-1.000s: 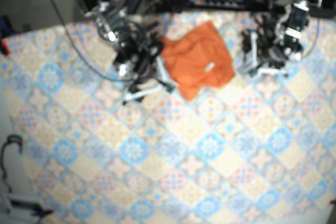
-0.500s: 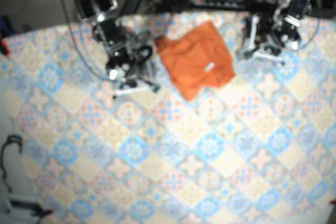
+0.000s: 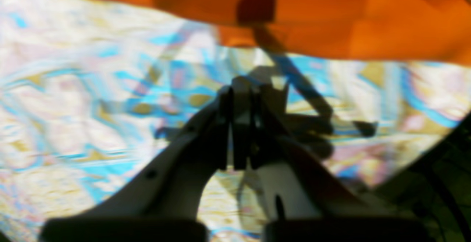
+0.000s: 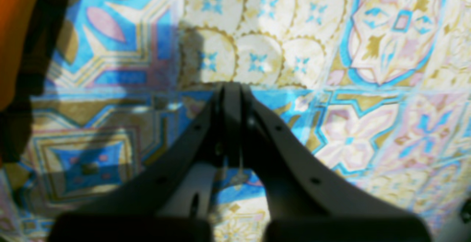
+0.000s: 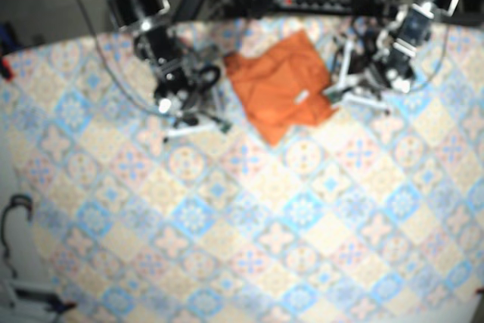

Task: Fold the T-shirt properly
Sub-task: 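Move both grippers to opposite sides of the orange bundle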

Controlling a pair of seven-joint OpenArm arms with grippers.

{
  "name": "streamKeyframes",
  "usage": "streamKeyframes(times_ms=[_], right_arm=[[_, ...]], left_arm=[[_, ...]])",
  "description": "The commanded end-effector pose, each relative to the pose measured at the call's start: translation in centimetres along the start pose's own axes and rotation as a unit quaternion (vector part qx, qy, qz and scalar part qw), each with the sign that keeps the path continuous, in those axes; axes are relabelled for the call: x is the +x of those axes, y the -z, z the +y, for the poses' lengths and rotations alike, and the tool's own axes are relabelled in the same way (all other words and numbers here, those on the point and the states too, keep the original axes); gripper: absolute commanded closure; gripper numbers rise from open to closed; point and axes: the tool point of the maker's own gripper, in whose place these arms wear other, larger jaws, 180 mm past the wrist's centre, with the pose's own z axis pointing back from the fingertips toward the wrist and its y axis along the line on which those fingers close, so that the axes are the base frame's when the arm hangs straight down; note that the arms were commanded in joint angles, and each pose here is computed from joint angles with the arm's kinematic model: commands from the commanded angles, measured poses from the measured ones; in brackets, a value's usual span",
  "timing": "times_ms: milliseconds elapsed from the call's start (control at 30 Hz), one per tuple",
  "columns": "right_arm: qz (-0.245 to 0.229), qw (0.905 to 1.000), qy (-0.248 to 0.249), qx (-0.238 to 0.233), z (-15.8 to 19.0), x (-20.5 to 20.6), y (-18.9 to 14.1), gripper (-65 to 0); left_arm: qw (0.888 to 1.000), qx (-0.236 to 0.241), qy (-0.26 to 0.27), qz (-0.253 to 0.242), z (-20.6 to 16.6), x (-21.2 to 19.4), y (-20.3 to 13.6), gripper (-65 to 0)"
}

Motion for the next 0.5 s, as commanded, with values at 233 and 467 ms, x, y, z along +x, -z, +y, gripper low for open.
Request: streamKeyframes(times_ms=[233,467], right_arm=[[-0.002,0.9975,-0.058,0.040,3.8,1.7,-0.2,0.0],[0.016,0.9961,-0.076,0.040,4.4,1.4,-0.3,0.0]], left_arm=[[0.999,0.027,-0.007,-0.015,2.9,1.6,-0.3,0.0],[0.999,0.021,-0.014,-0.023,2.5,2.4,0.0,0.0]])
